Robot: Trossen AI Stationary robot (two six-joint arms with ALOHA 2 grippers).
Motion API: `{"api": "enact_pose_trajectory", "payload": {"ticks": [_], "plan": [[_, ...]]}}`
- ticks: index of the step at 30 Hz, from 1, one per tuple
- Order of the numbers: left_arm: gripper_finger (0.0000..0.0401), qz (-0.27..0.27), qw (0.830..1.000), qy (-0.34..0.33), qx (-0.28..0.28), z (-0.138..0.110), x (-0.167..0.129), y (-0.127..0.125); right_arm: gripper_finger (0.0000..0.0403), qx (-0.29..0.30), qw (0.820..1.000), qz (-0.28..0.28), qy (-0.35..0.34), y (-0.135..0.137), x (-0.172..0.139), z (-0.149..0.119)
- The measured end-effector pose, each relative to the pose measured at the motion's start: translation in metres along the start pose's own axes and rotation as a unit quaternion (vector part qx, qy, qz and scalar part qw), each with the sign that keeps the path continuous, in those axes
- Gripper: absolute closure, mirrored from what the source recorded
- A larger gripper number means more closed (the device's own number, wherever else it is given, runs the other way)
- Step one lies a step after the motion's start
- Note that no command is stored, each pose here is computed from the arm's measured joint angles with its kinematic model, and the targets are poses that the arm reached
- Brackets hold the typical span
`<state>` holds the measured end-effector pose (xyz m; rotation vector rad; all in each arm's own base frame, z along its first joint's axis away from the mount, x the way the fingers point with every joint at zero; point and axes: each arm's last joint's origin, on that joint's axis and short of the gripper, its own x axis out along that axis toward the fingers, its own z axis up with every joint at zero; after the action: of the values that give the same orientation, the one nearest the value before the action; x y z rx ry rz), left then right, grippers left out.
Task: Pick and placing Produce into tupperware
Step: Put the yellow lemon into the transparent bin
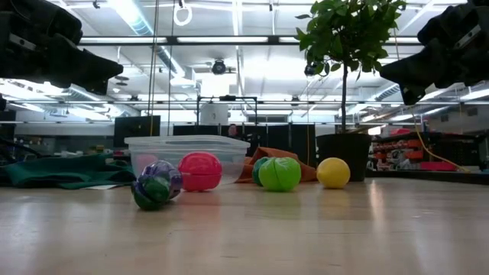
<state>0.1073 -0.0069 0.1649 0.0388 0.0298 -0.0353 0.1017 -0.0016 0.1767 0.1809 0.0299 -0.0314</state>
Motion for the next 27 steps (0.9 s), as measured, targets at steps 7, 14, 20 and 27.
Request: {"api": "enact_pose_trajectory", "payload": {"ticks": [7, 14, 20, 27], "plan": [[0.0347, 0.000, 1.000, 0.000, 0.000, 0.0001, 0.0000, 0.0000, 0.0403, 0.000, 1.000, 0.000, 0.000, 0.0000, 0.0000, 0.0001], [0.0344, 0.000, 1.000, 0.000, 0.000, 0.0001, 0.0000, 0.0000, 0.0403, 0.000, 1.000, 0.000, 0.000, 0.0000, 0.0000, 0.0001], [0.0340, 0.000, 1.000, 0.000, 0.000, 0.0001, 0.0000, 0.0000, 0.0403, 0.000, 1.000, 0.000, 0.000, 0.0000, 0.0000, 0.0001], [0.0348, 0.000, 1.000, 0.000, 0.000, 0.0001, 0.0000, 0.0000, 0.0403, 0.000, 1.000, 0.000, 0.000, 0.0000, 0.0000, 0.0001]]}}
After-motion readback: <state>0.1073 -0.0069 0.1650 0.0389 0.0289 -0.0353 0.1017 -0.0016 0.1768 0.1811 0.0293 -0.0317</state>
